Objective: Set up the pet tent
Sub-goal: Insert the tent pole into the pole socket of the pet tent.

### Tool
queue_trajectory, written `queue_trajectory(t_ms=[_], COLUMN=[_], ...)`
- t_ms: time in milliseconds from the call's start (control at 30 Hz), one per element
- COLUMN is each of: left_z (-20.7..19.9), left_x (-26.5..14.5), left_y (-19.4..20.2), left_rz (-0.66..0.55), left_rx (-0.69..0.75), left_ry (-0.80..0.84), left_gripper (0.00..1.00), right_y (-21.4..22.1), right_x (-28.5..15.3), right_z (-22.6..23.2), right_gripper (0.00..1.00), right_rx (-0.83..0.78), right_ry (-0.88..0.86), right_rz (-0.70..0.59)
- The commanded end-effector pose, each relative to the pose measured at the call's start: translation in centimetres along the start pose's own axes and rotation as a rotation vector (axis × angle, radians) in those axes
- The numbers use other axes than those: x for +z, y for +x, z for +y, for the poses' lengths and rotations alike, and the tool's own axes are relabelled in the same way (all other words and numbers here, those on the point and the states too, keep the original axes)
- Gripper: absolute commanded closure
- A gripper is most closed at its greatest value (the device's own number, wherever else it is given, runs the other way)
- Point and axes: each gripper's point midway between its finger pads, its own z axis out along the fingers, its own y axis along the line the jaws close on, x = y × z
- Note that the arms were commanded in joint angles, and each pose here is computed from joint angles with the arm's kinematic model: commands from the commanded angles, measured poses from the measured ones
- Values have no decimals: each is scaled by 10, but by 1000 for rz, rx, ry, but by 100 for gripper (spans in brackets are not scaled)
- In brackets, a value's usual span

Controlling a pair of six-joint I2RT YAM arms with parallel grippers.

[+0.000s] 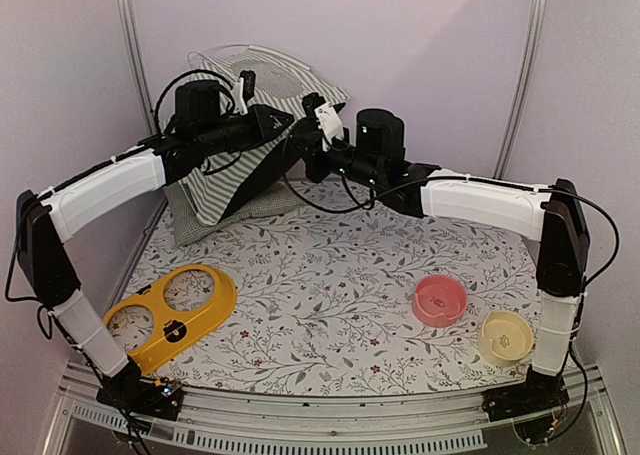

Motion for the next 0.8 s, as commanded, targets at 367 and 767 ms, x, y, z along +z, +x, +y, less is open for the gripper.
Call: queue_trajectory(t_ms=[367, 767], left_z=[13, 19], left_x=[-34, -34], left_y=[-8, -3], left_rz=[-54, -44], left_rx=[-99, -131], left_ry=[-121, -147], left_gripper=[77, 82], right_y=[19, 21], right_x=[16, 21], right_z=[-1, 3], right_gripper=[100, 100], right_rx=[-18, -45], right_ry=[48, 51], right_rz=[24, 27])
